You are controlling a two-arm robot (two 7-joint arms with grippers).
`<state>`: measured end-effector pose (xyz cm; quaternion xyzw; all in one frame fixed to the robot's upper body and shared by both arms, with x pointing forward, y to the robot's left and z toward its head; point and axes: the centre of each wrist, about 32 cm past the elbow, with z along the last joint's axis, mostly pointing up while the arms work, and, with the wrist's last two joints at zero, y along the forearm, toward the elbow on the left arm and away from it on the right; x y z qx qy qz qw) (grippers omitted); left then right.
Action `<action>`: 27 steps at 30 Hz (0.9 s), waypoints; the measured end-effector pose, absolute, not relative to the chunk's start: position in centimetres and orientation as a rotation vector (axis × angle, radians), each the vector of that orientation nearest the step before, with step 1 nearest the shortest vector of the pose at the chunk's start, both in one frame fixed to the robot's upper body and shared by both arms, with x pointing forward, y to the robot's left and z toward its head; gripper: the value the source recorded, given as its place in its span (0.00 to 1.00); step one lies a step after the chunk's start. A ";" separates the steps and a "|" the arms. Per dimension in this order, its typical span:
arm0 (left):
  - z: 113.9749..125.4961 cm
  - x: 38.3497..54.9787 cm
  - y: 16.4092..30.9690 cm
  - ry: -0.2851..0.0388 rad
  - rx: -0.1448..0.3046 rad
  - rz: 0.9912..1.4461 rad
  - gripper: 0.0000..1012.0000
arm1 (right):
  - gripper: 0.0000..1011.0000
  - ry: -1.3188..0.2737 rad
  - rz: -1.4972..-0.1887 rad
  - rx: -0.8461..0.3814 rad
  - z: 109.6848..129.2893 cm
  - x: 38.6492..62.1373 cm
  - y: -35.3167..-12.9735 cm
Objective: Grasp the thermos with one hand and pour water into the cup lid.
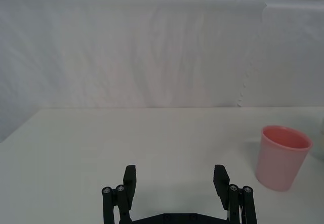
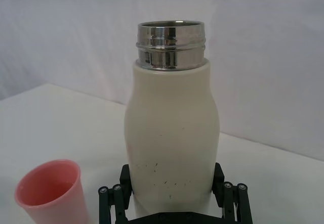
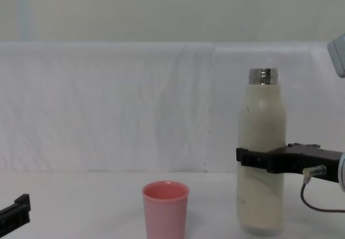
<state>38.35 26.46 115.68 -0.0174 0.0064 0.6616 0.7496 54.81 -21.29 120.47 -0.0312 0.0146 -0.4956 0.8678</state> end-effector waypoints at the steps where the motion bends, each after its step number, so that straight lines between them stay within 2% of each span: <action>1: 115.7 38.4 26.5 0.014 -0.038 1.446 0.99 | 0.94 0.034 -1.035 -0.062 120.4 54.8 -21.2; 27: 115.7 38.4 26.5 0.014 -0.038 1.446 0.99 | 0.94 0.034 -0.996 -0.095 119.6 55.4 -19.8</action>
